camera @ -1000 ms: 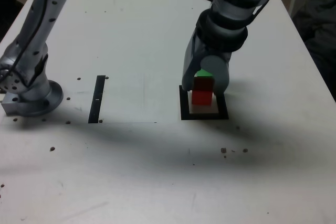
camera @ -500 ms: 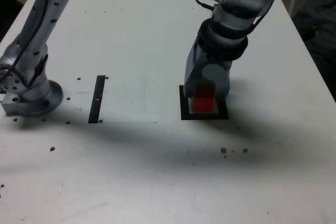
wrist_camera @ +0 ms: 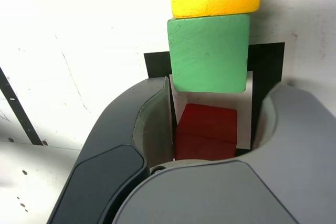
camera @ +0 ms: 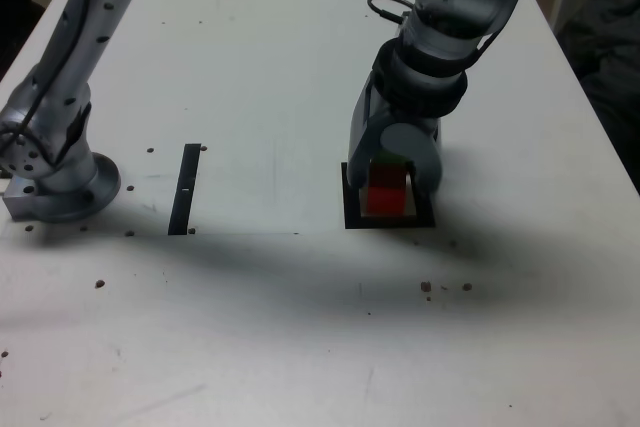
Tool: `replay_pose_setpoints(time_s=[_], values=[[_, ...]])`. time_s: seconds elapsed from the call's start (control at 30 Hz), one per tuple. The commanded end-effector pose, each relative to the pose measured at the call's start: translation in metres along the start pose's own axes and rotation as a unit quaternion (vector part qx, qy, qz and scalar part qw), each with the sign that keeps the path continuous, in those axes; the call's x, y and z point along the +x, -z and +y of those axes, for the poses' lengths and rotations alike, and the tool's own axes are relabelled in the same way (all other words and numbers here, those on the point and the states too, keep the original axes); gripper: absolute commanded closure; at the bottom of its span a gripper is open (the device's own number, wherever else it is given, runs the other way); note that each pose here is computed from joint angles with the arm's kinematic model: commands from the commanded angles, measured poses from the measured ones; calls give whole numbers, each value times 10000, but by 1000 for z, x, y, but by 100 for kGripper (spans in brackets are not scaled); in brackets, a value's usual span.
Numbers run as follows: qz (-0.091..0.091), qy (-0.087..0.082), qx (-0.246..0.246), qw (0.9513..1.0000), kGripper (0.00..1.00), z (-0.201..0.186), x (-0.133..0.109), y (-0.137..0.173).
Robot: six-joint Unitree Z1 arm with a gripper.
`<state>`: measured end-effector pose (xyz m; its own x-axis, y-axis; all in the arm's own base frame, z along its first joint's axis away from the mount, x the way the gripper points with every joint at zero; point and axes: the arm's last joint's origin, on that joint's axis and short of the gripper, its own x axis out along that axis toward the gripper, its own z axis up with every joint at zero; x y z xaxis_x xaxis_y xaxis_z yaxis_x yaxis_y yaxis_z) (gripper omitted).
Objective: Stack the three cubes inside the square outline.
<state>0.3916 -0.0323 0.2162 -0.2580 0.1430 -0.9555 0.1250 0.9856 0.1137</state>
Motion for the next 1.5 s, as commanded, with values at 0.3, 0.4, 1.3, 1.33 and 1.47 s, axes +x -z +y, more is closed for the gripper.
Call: replay_pose_setpoints(time_s=[0.3,0.4,1.3,1.33,1.47], values=[[-246,-313,-168,9991,1,22,-39,33],[-246,-316,-259,9989,1,38,-40,36],[248,97,-520,9983,12,116,9,9],[255,113,-508,9983,13,116,10,7],[257,145,-474,9984,16,114,13,1]])
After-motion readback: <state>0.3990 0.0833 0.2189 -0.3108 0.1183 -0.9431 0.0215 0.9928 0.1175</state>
